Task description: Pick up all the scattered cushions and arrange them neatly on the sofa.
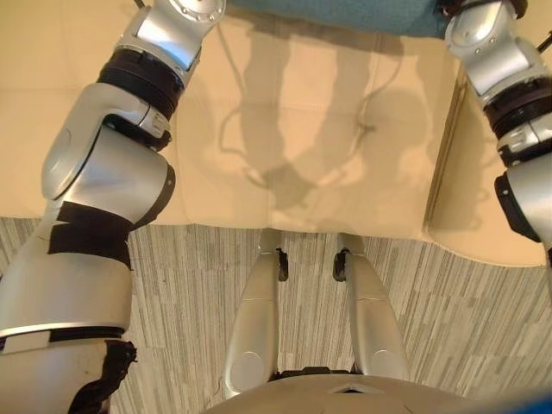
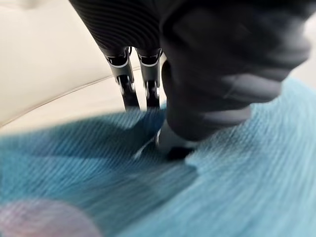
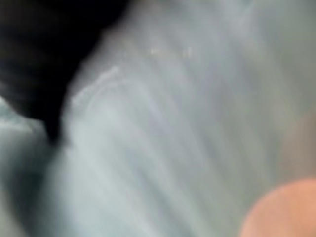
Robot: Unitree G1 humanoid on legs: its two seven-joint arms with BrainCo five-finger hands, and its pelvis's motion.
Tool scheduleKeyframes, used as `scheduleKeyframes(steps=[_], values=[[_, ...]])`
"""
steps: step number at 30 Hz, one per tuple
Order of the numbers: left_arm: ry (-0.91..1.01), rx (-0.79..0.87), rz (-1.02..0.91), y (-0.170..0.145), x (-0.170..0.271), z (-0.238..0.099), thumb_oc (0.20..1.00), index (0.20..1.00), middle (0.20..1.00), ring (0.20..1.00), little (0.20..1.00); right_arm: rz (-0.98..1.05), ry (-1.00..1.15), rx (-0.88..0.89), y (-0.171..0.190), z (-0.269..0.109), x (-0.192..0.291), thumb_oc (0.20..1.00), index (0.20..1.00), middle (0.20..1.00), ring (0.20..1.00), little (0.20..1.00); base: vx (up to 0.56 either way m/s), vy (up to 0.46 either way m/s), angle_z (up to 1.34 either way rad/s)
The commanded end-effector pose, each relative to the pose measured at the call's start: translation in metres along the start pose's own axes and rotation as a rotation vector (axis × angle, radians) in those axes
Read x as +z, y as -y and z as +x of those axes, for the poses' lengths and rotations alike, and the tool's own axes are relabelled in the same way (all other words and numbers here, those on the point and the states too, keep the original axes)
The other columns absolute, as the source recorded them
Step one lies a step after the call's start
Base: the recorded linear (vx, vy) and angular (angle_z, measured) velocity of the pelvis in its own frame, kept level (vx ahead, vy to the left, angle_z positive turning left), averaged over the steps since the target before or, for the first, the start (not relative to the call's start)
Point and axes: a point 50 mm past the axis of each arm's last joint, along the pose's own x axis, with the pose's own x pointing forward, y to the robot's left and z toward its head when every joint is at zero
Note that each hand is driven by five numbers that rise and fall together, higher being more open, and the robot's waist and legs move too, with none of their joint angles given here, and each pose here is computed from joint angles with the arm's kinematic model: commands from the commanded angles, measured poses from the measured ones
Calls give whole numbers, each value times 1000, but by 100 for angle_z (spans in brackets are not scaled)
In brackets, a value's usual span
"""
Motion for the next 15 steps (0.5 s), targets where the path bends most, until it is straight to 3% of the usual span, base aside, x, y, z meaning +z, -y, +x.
scheduleKeyframes(steps=[1, 9, 15], values=[[121, -87, -191, 32, 43, -3, 1000, 1000, 1000, 1000, 1000, 51, 12, 97, -17, -8, 8, 1000, 1000, 1000, 1000, 1000, 19, -19, -6], [-54, -74, -152, 20, -5, -10, 1000, 1000, 1000, 1000, 1000, 7, -78, 162, -13, -12, -20, 1000, 1000, 1000, 1000, 1000, 9, -18, -2], [-164, 0, -147, -12, -46, -18, 1000, 1000, 1000, 1000, 1000, -23, -142, 141, 7, -15, -50, 1000, 1000, 1000, 1000, 1000, -1, -15, 4]])
